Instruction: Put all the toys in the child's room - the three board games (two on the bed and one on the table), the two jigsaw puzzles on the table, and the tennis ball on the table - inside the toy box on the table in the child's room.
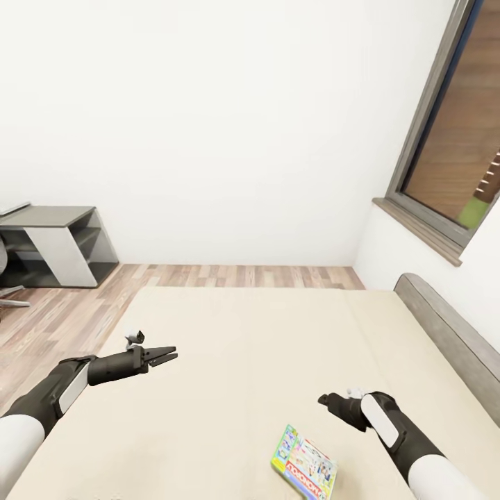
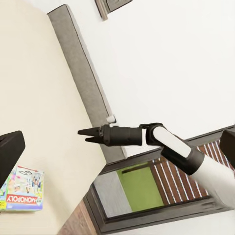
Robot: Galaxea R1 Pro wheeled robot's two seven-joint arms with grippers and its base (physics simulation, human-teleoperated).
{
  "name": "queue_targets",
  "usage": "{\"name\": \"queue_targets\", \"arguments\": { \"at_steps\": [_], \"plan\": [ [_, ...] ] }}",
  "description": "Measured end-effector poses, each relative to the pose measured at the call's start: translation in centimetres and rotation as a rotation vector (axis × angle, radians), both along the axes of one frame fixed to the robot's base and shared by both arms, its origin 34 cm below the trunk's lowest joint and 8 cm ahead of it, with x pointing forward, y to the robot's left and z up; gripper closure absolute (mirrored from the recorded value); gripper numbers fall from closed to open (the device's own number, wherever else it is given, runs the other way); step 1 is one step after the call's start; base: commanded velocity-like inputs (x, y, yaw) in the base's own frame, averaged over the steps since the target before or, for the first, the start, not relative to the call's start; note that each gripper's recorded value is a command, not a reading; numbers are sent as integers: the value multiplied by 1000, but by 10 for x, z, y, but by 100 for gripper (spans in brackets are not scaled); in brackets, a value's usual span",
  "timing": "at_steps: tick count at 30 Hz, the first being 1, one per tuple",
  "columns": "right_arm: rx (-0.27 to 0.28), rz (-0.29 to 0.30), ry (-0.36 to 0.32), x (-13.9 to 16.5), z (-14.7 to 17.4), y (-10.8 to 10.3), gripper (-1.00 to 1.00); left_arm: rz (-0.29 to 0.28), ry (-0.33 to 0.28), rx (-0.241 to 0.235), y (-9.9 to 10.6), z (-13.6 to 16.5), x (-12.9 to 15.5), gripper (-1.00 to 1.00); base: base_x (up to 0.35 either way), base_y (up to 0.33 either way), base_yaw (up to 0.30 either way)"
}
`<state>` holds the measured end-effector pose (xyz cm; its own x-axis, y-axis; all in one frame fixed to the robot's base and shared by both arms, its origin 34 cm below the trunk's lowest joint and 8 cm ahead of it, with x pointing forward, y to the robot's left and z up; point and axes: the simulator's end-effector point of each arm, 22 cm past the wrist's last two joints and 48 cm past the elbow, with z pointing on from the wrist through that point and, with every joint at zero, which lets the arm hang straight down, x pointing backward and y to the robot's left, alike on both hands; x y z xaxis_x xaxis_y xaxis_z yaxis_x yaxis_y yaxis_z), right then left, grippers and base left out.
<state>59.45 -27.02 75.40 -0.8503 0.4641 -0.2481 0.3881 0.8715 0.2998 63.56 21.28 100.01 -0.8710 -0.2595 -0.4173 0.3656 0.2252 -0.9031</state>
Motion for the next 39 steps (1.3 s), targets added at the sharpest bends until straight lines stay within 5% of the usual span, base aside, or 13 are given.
{"name": "queue_targets", "arguments": {
  "at_steps": [39],
  "plan": [
    [-10,-8,87,-16,-34,-6,-100,-1,64,5,1,-34,-1,-100,0,0,52]
  ]
}}
